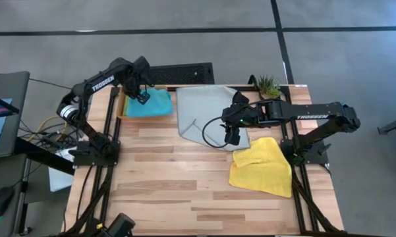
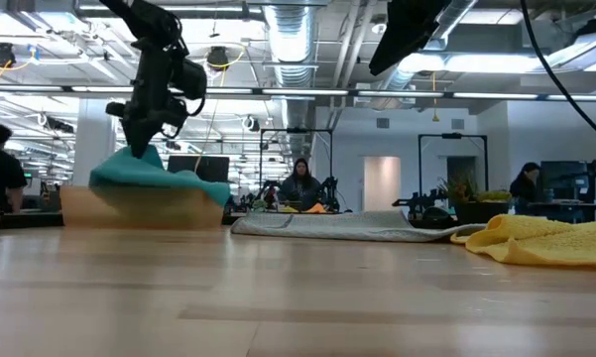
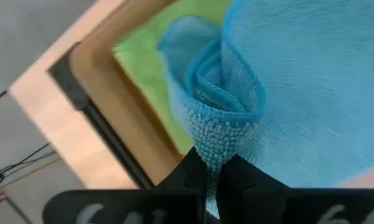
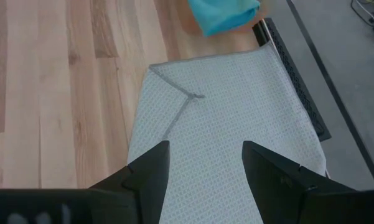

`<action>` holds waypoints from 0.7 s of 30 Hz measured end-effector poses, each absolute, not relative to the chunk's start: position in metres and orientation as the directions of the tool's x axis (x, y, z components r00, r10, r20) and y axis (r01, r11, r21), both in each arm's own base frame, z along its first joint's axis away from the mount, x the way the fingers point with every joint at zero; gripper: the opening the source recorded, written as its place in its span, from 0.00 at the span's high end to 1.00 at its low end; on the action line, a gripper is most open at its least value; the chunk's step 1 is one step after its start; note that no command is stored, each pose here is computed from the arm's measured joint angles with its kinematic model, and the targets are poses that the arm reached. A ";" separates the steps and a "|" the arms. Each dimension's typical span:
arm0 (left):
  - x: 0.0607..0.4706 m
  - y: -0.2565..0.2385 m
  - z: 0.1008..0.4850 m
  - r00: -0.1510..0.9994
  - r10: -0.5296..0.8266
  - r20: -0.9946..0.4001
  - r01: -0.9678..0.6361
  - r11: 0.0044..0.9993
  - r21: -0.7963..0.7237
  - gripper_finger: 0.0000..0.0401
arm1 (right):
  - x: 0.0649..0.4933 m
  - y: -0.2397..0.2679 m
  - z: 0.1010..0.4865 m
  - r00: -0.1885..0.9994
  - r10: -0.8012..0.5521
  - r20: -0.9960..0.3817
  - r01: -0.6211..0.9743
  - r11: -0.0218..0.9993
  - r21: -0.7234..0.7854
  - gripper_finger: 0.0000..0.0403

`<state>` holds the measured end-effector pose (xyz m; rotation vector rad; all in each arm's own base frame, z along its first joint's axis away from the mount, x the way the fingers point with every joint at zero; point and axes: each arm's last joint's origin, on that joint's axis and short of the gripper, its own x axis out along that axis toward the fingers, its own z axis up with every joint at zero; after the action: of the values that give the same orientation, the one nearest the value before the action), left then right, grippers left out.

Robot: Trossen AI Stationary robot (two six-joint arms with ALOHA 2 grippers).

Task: Fold microfiber towels
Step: Put the blue microfiber towel into the orange bin

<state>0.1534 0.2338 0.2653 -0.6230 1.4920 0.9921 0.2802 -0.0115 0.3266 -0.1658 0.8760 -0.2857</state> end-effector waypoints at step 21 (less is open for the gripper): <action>0.145 0.248 0.266 -0.192 0.241 -0.951 -0.831 0.476 0.288 1.00 | 0.280 -0.012 0.327 0.606 -0.313 -0.731 0.178 0.949 -0.259 0.44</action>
<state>0.1454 0.2478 0.2656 -0.5499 1.4531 1.0568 0.2802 -0.0115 0.3266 -0.1657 0.8759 -0.2857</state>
